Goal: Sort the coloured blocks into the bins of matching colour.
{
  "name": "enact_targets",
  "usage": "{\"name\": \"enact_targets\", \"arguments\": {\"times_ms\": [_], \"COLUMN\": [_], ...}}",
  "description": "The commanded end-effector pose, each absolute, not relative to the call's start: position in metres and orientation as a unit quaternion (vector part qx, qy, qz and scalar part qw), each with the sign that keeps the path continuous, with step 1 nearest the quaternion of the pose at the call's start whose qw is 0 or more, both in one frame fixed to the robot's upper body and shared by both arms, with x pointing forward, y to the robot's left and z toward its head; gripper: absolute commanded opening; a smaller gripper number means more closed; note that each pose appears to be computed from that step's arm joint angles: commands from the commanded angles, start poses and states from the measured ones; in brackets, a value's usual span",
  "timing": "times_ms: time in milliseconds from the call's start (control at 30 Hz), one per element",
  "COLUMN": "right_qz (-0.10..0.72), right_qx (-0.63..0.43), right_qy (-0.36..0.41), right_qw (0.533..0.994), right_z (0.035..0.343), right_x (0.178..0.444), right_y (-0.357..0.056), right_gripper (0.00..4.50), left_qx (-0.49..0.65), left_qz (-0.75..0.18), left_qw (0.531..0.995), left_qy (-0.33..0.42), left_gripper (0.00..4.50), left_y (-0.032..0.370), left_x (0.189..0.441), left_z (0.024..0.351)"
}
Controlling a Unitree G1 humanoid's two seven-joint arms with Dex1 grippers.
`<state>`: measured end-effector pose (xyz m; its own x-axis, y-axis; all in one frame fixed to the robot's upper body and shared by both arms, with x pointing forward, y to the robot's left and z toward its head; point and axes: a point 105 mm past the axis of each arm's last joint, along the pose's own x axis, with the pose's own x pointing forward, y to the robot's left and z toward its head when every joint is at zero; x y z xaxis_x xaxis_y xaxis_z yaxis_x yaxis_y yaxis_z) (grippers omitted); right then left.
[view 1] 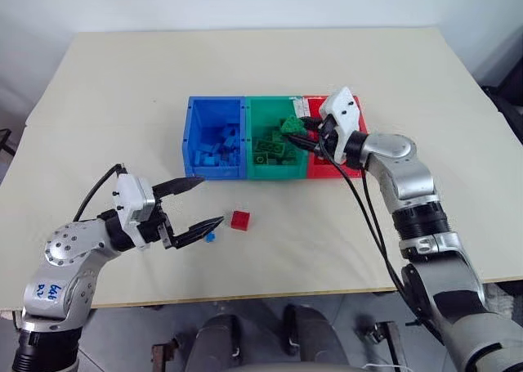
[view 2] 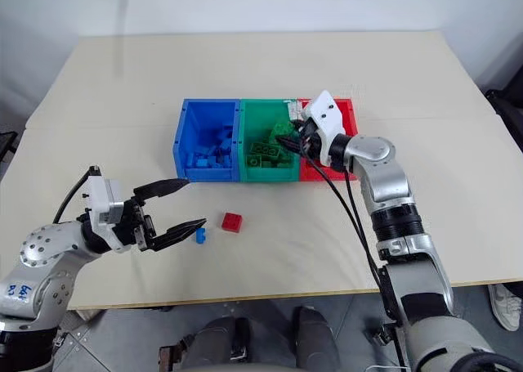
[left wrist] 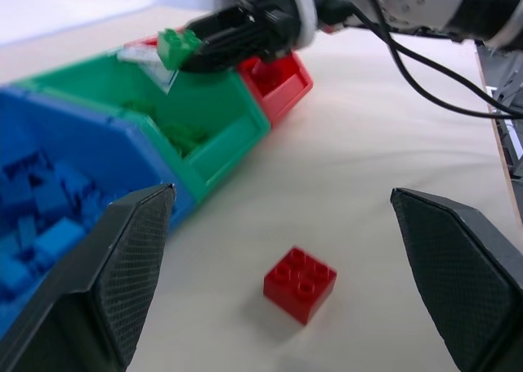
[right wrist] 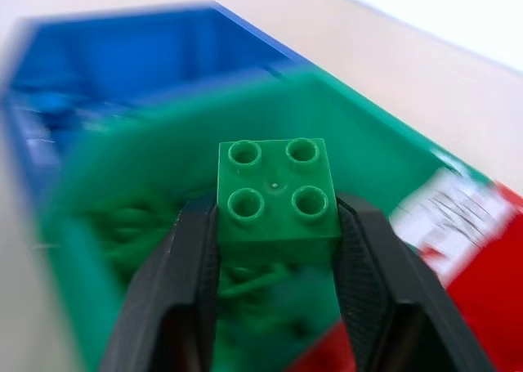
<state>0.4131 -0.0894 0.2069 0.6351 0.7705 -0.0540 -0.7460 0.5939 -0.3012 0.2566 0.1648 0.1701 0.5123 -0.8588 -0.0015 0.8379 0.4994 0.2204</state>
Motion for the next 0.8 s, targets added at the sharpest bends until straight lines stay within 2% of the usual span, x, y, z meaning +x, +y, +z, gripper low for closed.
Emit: {"name": "enact_targets", "arguments": {"times_ms": [33, 133, 267, 600, 667, 733, 800], "right_qz": [0.429, 0.449, 0.499, 0.619, 0.615, 0.588, 0.564], "right_qx": [-0.152, -0.152, -0.161, -0.186, -0.174, -0.158, -0.162], "right_qy": [-0.08, -0.095, -0.12, -0.087, -0.081, -0.047, -0.072], "right_qw": [0.887, 0.875, 0.843, 0.758, 0.765, 0.792, 0.806], "right_z": [0.225, 0.227, 0.226, 0.179, 0.176, 0.171, 0.174], "right_x": [0.412, 0.402, 0.37, 0.273, 0.266, 0.264, 0.265], "right_y": [-0.084, -0.085, -0.103, -0.173, -0.183, -0.202, -0.21], "right_gripper": [3.44, 4.47, 4.47, 4.47, 4.47, 4.47, 4.47], "left_qx": [0.108, 0.107, 0.109, 0.158, 0.167, 0.178, 0.178], "left_qz": [-0.479, -0.476, -0.464, -0.438, -0.439, -0.438, -0.444], "left_qw": [0.869, 0.871, 0.878, 0.885, 0.883, 0.88, 0.877], "left_qy": [-0.066, -0.063, -0.05, 0.021, 0.029, 0.04, 0.046], "left_gripper": [4.5, 4.5, 4.5, 4.5, 4.5, 4.5, 4.5], "left_y": [0.17, 0.172, 0.184, 0.242, 0.249, 0.259, 0.261], "left_x": [0.257, 0.257, 0.258, 0.256, 0.257, 0.259, 0.26], "left_z": [0.176, 0.173, 0.167, 0.138, 0.136, 0.134, 0.133]}}
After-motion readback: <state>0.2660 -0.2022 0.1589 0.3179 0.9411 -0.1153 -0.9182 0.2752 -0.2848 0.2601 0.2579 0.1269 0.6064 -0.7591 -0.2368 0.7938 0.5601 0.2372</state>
